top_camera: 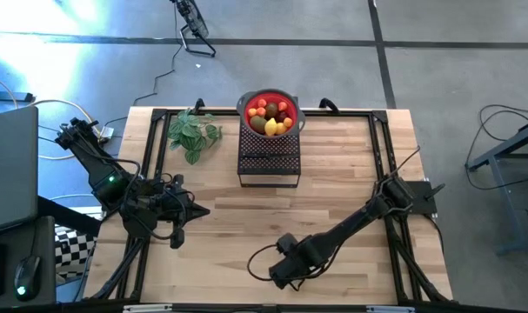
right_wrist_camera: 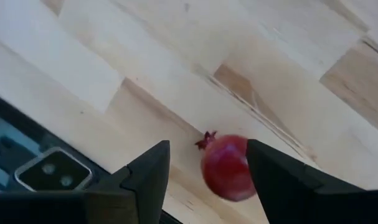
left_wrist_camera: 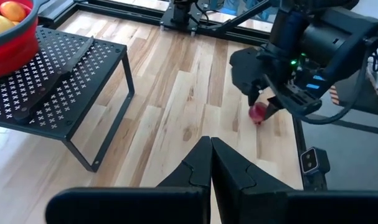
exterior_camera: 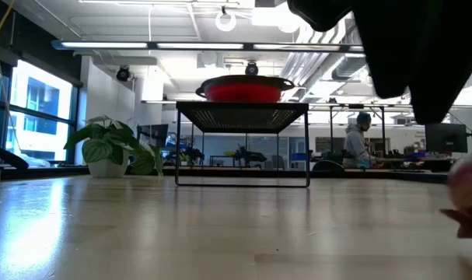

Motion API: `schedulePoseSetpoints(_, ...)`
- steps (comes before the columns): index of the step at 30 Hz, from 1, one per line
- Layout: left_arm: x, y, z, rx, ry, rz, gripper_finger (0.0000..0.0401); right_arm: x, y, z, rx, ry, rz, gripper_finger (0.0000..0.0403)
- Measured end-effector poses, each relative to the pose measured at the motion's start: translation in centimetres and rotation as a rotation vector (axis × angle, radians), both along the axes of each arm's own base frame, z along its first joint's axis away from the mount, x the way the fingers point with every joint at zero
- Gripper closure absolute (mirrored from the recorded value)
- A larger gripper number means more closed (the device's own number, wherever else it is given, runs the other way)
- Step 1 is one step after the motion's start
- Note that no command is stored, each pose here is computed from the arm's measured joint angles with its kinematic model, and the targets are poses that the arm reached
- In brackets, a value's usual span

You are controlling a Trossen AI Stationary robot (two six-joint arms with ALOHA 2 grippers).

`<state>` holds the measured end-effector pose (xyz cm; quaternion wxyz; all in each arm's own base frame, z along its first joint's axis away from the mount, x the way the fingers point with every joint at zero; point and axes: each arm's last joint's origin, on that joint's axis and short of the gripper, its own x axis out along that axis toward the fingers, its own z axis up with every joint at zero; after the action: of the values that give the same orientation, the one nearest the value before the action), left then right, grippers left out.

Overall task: Pick & Place Fruit
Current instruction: Put the pomegranate into the red strainer bowl

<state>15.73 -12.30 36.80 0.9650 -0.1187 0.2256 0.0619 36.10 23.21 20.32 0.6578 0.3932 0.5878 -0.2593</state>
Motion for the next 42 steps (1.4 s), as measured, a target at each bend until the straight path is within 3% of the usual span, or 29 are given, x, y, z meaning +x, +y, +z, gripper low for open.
schedulePoseSetpoints(18, -0.1, 0.1, -0.2, 0.018, 0.021, 0.001, 0.0401, -0.8, 2.5, -0.4, -0.064, -0.104, 0.480, 0.0198)
schedulePoseSetpoints(31, -0.1, 0.1, -0.2, -0.001, 0.021, 0.012, 0.0401, -1.1, 1.8, -1.4, -0.198, -0.106, 0.676, 0.0107)
schedulePoseSetpoints(42, -0.1, 0.1, -0.3, -0.001, 0.024, 0.014, 0.0401, -2.9, 0.6, -4.9, -0.264, 0.026, 0.737, 0.0107)
